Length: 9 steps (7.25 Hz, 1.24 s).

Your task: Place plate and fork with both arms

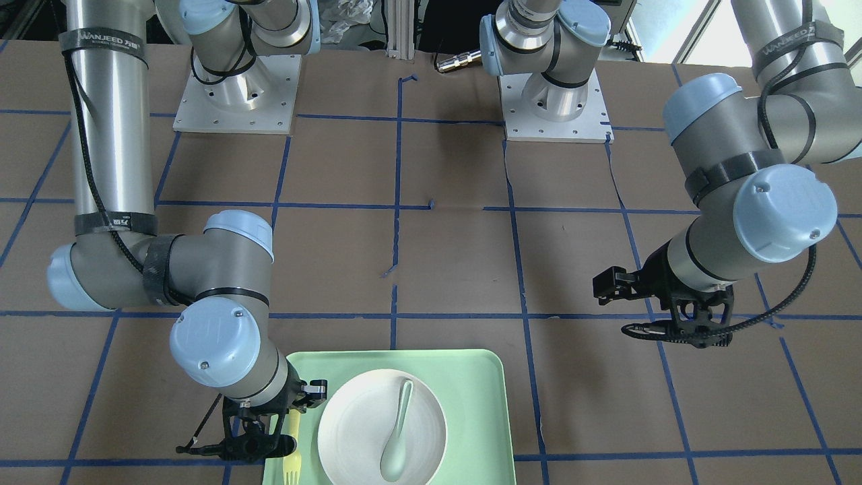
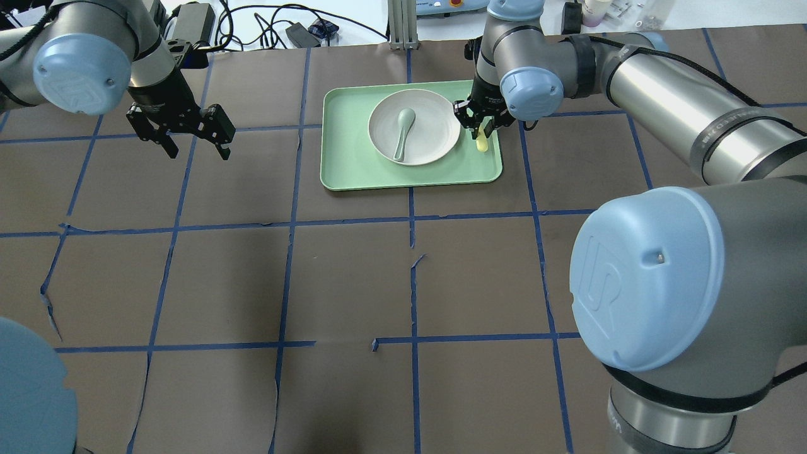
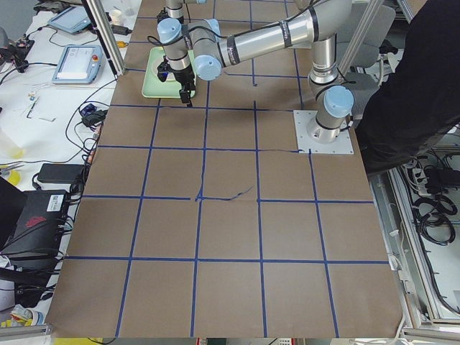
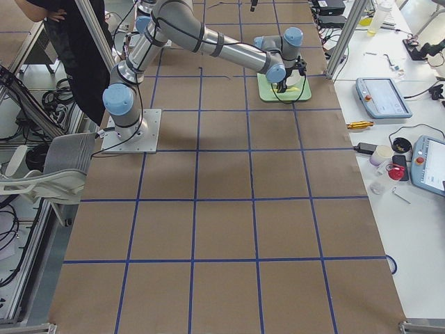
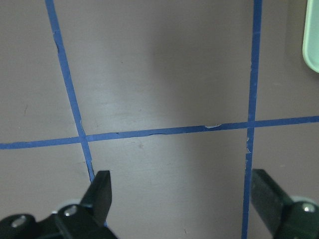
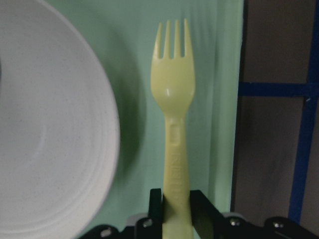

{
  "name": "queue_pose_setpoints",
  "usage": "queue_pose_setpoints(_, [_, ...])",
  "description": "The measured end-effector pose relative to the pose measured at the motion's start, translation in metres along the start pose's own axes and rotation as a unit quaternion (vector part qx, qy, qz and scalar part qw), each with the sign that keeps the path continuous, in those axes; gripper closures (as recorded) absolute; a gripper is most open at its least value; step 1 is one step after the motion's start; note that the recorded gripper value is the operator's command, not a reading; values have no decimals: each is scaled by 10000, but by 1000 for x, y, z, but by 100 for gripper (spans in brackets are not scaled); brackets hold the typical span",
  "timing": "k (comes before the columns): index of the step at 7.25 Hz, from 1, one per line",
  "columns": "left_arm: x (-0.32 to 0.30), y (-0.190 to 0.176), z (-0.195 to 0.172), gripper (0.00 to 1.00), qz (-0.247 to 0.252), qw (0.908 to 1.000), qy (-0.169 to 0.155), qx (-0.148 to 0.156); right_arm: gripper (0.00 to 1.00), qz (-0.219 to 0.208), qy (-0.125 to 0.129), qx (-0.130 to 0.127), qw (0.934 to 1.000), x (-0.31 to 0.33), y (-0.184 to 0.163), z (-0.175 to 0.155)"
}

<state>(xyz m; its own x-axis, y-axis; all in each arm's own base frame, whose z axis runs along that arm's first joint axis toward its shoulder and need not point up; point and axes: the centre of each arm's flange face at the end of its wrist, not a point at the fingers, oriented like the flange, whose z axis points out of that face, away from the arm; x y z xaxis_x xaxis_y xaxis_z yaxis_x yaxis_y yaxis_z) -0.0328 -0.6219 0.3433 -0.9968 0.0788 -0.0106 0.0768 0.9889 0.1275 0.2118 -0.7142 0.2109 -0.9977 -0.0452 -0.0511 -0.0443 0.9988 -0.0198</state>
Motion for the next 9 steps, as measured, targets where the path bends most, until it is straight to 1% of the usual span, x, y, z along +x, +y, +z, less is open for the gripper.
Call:
queue_pose_setpoints(1, [1,1,-2,0,5,10000,-12,10,0,27,-8,-18,10000,0,1,2])
queue_pose_setpoints(2, [1,2,-4,0,5,10000,-19,13,0,46,14,-12,10000,1,2,1])
queue_pose_setpoints(3, [2,4,-7,0,4,10000,-25,22,0,56,35,34,10000,1,3,-8])
queue_pose_setpoints(4, [6,7,-14,0,14,10000,-39,69,0,59,45,98,9999,1,7,-27])
queue_pose_setpoints(5, [14,11,-25,0,46,9998,-64,156,0,42,95,83,9999,1,17,-54])
queue_pose_setpoints(6, [29,16,-37,0,-57,9996,-92,261,0,9,226,27,9997,4,33,-84])
queue_pose_setpoints(7, [51,23,-47,0,-297,9989,-103,335,0,-4,361,-23,9993,7,51,-115])
queue_pose_setpoints(9, [99,43,-63,0,-538,9980,-101,327,0,-10,613,-314,9976,12,98,-178])
